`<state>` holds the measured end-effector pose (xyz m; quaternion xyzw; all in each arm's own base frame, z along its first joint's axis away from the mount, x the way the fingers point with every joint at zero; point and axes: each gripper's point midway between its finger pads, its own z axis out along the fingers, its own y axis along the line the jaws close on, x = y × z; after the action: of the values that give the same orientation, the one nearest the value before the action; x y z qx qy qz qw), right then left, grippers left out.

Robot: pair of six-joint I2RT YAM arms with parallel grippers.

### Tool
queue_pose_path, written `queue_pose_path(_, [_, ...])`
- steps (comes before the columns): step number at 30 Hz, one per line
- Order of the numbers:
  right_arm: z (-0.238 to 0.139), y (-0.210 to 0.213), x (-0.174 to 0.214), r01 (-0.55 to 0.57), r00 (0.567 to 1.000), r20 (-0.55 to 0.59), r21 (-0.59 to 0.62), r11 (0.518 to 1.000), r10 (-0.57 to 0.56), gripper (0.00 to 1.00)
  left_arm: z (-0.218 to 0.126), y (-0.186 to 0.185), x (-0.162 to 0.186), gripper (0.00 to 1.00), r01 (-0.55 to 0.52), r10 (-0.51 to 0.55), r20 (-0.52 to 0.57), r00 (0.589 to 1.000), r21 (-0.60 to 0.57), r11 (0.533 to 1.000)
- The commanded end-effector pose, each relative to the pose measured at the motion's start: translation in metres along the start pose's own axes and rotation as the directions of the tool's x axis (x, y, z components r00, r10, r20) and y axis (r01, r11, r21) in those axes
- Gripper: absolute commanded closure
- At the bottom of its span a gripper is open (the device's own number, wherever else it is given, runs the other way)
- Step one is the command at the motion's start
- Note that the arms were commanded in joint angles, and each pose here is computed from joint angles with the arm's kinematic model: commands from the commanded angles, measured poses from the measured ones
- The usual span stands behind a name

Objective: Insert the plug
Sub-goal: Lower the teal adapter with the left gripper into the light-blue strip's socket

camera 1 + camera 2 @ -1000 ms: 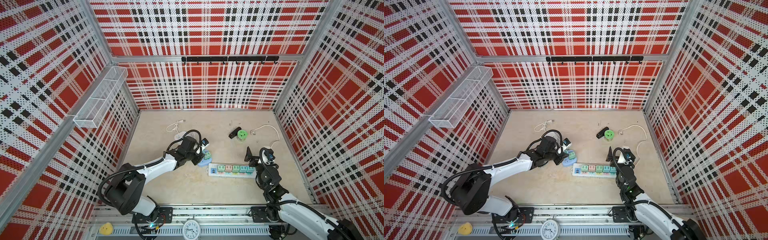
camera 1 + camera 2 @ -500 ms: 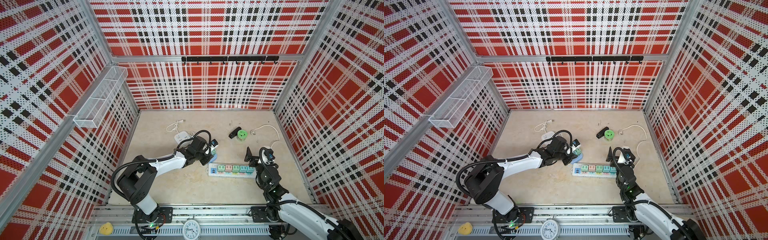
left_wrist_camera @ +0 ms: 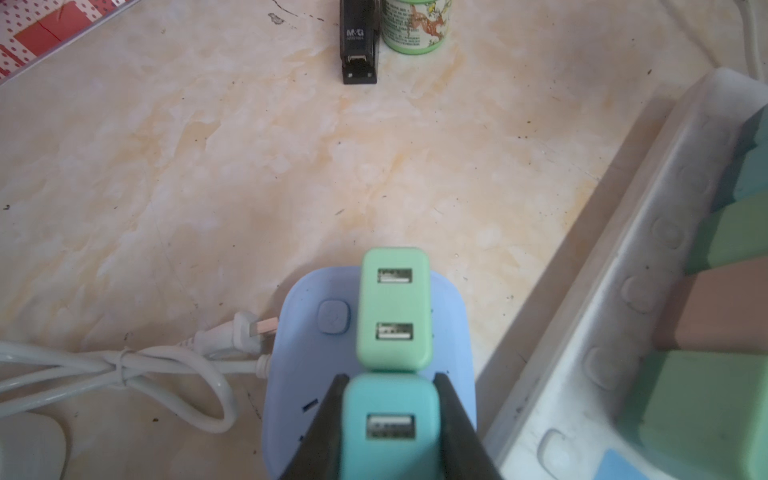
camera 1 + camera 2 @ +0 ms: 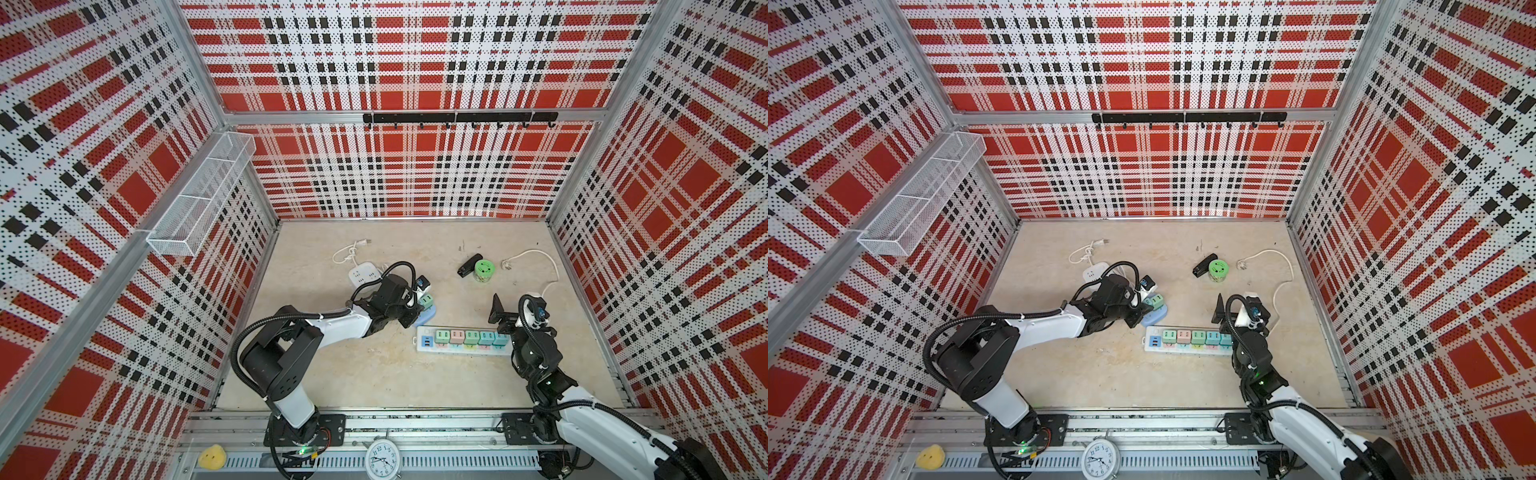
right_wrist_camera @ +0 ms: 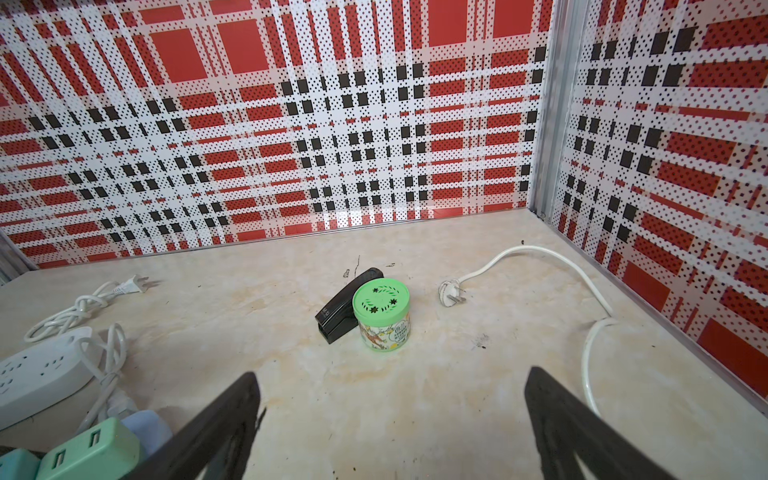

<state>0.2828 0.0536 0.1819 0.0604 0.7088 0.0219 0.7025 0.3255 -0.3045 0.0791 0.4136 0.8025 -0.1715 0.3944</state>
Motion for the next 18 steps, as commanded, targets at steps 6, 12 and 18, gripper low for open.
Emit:
queue_pose_path(6, [0.001, -0.001, -0.006, -0.020, 1.000, 0.022, 0.002, 1.000, 0.020, 0.00, 0.006, -0.011, 0.010, 1.00, -0.030, 0.030, 0.006, 1.000, 0.027, 0.999])
queue_pose_path(12, [0.000, 0.000, -0.005, -0.020, 1.000, 0.019, -0.002, 1.000, 0.020, 0.00, 0.010, -0.012, 0.021, 1.00, -0.009, 0.009, -0.022, 1.000, 0.015, 1.000])
queue_pose_path(18, [0.000, 0.000, -0.005, -0.020, 1.000, 0.019, -0.003, 1.000, 0.020, 0.00, 0.019, -0.015, 0.034, 1.00, 0.042, -0.042, -0.019, 0.999, 0.021, 0.999])
